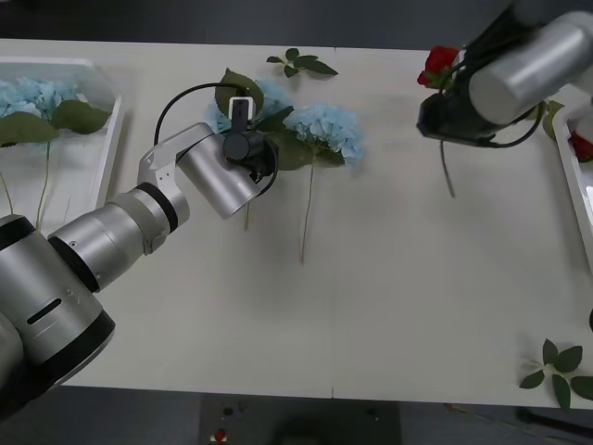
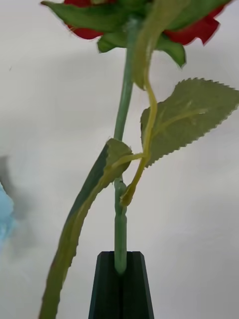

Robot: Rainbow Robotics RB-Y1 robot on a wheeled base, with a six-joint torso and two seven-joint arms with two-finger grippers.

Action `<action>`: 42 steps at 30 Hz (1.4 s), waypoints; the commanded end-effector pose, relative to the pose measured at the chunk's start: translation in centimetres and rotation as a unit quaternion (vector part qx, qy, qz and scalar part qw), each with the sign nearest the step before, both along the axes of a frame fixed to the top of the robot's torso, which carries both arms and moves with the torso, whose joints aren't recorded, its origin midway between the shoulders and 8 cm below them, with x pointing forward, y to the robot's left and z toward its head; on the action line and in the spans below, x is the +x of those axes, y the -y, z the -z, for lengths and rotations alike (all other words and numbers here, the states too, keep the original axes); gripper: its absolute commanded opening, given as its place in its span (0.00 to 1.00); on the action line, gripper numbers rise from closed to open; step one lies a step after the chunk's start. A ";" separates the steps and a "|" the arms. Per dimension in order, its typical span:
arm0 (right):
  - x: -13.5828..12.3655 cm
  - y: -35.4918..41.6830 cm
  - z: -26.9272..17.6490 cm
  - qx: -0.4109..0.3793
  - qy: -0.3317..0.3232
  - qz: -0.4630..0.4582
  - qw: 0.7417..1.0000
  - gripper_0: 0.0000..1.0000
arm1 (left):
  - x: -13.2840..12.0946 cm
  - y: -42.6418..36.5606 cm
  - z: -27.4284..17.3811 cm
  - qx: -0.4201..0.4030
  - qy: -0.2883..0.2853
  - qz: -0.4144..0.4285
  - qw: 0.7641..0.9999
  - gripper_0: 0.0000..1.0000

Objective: Put the red flowers into the right box and the blue flowers into the left box

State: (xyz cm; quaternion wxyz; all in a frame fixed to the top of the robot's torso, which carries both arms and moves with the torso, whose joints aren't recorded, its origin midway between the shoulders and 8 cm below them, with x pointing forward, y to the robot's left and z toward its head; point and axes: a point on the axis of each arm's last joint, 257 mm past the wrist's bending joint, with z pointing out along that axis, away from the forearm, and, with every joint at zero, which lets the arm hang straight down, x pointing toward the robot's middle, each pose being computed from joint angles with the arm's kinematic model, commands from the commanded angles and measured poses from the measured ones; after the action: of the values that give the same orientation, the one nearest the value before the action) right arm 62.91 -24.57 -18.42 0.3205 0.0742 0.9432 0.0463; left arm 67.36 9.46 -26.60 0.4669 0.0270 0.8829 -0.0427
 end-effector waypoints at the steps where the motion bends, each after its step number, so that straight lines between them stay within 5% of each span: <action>1: 0.1 4.1 -7.0 -0.021 0.015 -0.017 1.000 0.00 | 0.7 0.8 -1.9 -0.002 0.015 0.005 1.000 0.00; 10: -4.4 13.0 -16.6 -0.122 -0.032 -0.054 0.991 0.00 | -0.6 -2.8 -2.8 0.051 -0.039 -0.021 0.998 0.00; 19: -8.2 19.9 -20.4 -0.119 -0.057 -0.080 0.988 0.00 | -3.0 -3.7 -6.7 0.052 -0.092 -0.018 0.994 0.00; 30: -12.7 31.1 -17.4 -0.136 -0.111 -0.064 0.982 0.00 | -8.1 -8.7 -13.1 0.050 -0.151 0.009 0.987 0.00; 42: -12.4 40.9 -10.5 -0.228 -0.080 -0.055 0.969 0.00 | -14.9 -18.2 -19.6 0.075 -0.174 0.023 0.982 0.00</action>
State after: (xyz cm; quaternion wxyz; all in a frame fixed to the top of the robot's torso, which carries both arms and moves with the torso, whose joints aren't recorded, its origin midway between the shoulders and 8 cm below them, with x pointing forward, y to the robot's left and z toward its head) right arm 51.03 -64.46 -5.56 0.2644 -0.0378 0.9526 -0.1457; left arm 52.96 25.88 -9.51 0.2853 0.0455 0.9573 -0.0077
